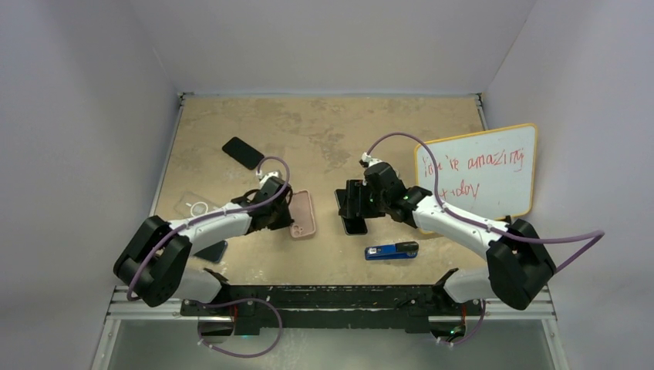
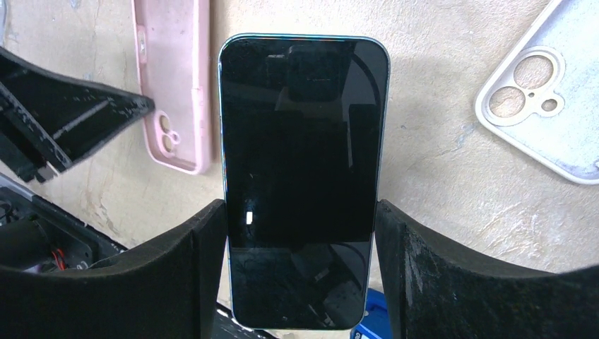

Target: Put the phone into the phone case

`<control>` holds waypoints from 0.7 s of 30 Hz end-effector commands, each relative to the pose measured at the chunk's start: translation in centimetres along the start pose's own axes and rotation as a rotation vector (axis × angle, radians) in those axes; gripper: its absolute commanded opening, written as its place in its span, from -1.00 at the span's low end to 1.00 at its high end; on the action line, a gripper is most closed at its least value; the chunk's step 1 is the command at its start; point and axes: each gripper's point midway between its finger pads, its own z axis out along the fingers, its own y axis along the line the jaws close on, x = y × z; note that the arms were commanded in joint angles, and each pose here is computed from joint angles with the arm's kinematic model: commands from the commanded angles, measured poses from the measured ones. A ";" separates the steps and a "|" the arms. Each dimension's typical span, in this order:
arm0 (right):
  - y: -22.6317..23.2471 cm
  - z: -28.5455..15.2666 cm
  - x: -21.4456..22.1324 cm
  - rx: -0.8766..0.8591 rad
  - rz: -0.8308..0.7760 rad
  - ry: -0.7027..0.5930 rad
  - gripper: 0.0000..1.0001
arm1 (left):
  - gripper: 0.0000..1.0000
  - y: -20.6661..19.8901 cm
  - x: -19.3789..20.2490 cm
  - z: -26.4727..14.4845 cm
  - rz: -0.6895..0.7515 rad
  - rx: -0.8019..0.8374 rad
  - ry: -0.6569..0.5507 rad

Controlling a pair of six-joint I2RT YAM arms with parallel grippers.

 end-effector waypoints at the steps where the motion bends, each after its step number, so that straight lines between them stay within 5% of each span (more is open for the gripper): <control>1: 1.2 -0.7 -1.1 -0.038 0.023 -0.052 -0.19 | -0.77 -5.0 1.5 -1.1 -0.117 0.230 0.035; 7: 1.8 -1.0 -1.6 -0.051 0.060 -0.074 -0.20 | -0.52 -7.8 2.0 -2.1 -0.158 0.379 0.059; 12: 2.6 -1.0 -1.8 -0.065 0.068 -0.070 -0.21 | 0.09 -6.9 -0.3 -3.8 -0.119 0.336 -0.007; 21: 7.0 0.0 -1.7 -0.122 0.064 -0.058 -0.22 | 0.78 -3.0 -9.3 -7.9 -0.083 0.361 -0.126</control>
